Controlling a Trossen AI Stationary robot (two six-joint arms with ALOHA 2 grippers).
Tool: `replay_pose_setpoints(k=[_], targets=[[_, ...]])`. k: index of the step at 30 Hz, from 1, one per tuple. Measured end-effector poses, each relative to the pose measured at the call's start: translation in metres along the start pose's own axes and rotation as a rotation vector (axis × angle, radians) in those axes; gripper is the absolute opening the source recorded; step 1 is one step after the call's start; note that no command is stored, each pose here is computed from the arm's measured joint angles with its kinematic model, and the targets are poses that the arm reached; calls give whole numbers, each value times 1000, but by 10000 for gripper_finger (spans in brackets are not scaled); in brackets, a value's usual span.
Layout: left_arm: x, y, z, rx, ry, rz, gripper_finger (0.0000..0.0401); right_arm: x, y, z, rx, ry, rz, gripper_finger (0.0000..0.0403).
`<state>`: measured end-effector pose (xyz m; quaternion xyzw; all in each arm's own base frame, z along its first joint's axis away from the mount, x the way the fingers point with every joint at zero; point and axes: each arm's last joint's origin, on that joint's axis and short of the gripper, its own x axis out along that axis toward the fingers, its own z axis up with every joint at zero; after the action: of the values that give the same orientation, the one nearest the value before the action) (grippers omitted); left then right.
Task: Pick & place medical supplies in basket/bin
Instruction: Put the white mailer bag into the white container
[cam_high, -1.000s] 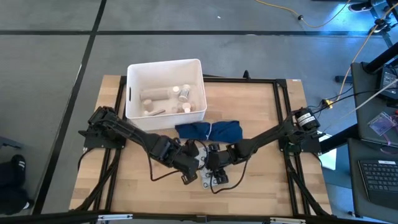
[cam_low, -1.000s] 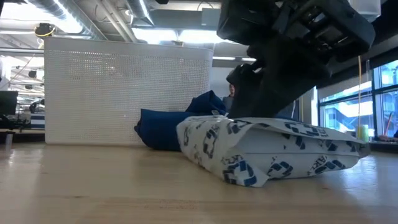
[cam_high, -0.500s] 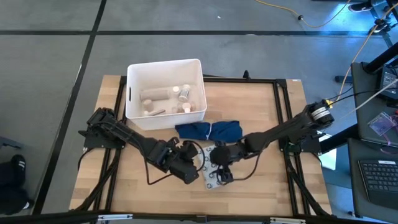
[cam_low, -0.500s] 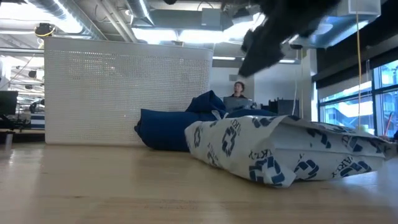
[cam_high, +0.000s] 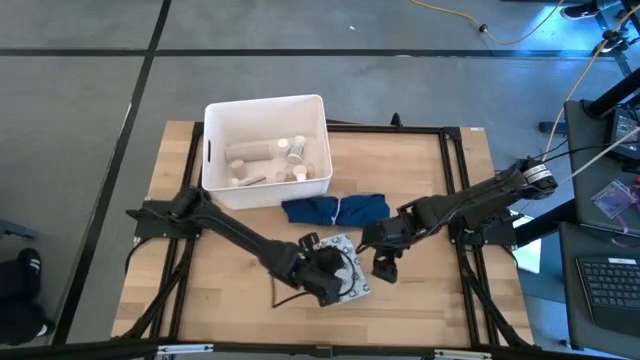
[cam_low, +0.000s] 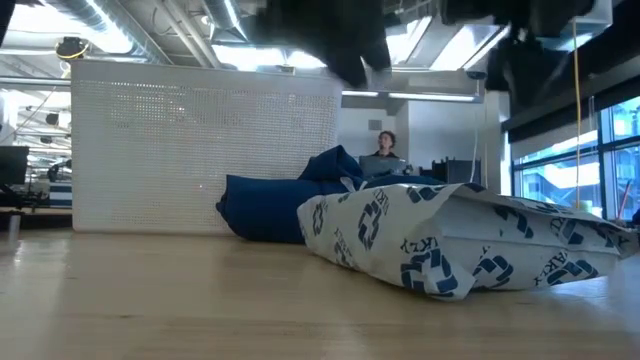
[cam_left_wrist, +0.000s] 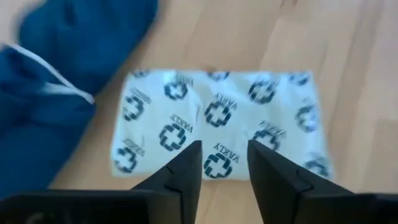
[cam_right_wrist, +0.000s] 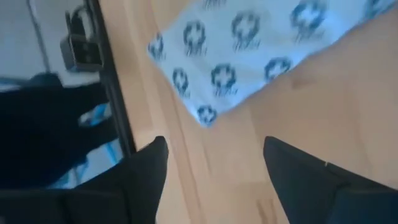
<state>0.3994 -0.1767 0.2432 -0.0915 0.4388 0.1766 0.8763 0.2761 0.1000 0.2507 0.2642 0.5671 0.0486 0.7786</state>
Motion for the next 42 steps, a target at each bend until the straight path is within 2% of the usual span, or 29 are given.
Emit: replay_pose_setpoints(k=[4,9,17,21,25,34,42], targets=[[25,-1,-7,-6,58,18,95,21,-16,-9,37,56,70,264],[37,-3,-12,-1,99,7,59,53,-48,-25,158,18,136,264],[43,-5,-17,1,135,1,24,75,-77,-38,382,-159,246,264],[48,-8,-19,-10,154,-19,17,78,-83,-41,496,-258,248,264],[62,-12,-29,-2,217,-33,16,78,-84,-41,513,-310,226,264],[70,-17,-36,-11,232,-28,10,84,-87,-40,534,-344,182,264],[71,-17,-38,-7,254,-31,2,107,-90,-33,546,-372,233,264]])
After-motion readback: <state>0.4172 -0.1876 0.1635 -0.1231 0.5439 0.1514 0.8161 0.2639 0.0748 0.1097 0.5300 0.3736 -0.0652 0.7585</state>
